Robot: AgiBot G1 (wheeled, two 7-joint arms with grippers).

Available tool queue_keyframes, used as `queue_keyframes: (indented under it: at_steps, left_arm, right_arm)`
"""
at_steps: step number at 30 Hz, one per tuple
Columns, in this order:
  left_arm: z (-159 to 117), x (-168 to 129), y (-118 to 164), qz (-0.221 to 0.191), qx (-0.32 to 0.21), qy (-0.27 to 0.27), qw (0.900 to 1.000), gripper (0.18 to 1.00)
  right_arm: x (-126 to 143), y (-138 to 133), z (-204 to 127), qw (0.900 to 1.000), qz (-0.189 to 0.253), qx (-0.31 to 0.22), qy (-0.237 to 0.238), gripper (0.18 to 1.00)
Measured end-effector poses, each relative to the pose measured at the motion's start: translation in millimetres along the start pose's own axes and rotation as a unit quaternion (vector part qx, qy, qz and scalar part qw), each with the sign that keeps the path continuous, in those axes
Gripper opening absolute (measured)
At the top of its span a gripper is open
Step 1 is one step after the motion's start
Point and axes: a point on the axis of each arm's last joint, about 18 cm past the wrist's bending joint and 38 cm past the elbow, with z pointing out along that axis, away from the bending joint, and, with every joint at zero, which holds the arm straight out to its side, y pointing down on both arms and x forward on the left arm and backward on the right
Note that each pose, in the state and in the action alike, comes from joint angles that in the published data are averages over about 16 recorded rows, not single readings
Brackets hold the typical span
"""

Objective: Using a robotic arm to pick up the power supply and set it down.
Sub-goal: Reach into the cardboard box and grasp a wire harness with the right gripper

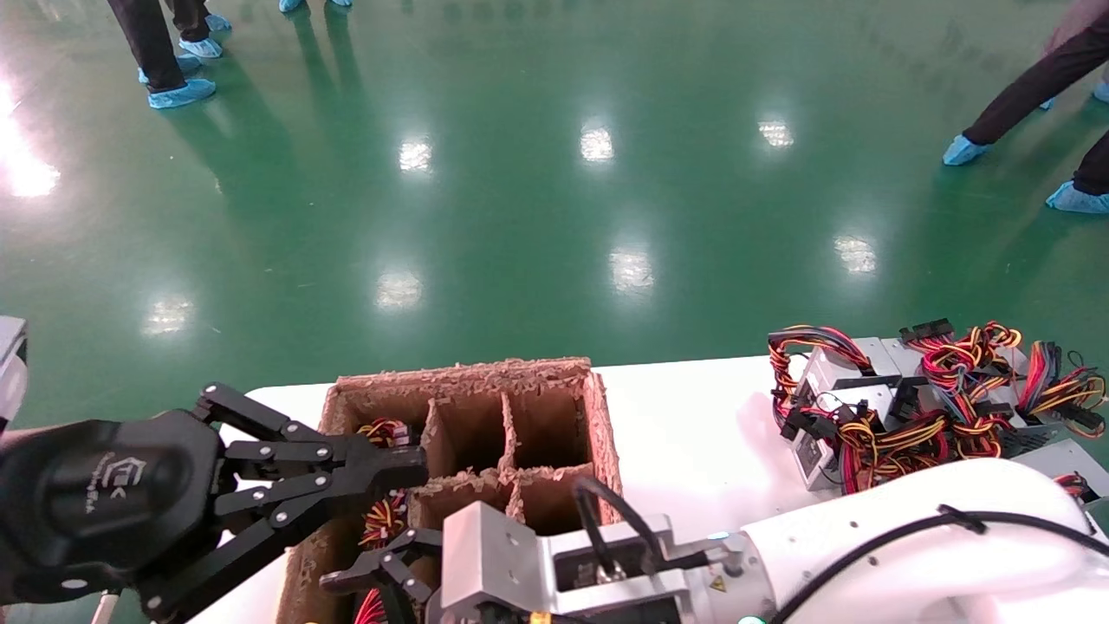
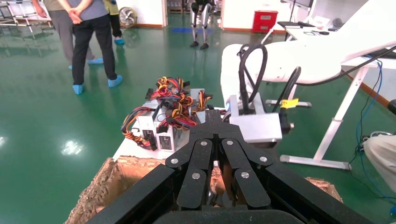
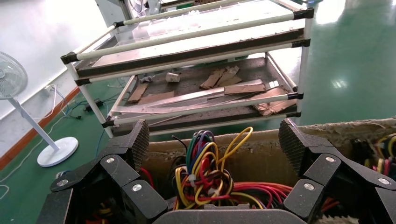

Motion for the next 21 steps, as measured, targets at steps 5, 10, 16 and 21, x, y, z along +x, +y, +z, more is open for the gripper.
queue_keyframes:
  at_steps: [5,10,16,21]
  left_arm:
    - [0.0,0.0,0.0,0.000,0.000,0.000,1.0000,0.193]
    - [0.0,0.0,0.0,0.000,0.000,0.000,1.0000,0.191]
    - [0.0,0.0,0.0,0.000,0.000,0.000,1.0000,0.191]
    - [0.0,0.0,0.0,0.000,0.000,0.000,1.0000,0.191]
  right_arm:
    - [1.7,5.5,8.0,1.000,0.001,-0.008,-0.007,0.999]
    - [1.7,9.7,12.1,1.000,0.000,-0.015,-0.012,0.991]
    - [1.5,14.4,14.7,1.000,0.000,-0.019,-0.011,0.960]
    - [2.1,17.8,16.5,1.000,0.003,-0.019,-0.007,0.914]
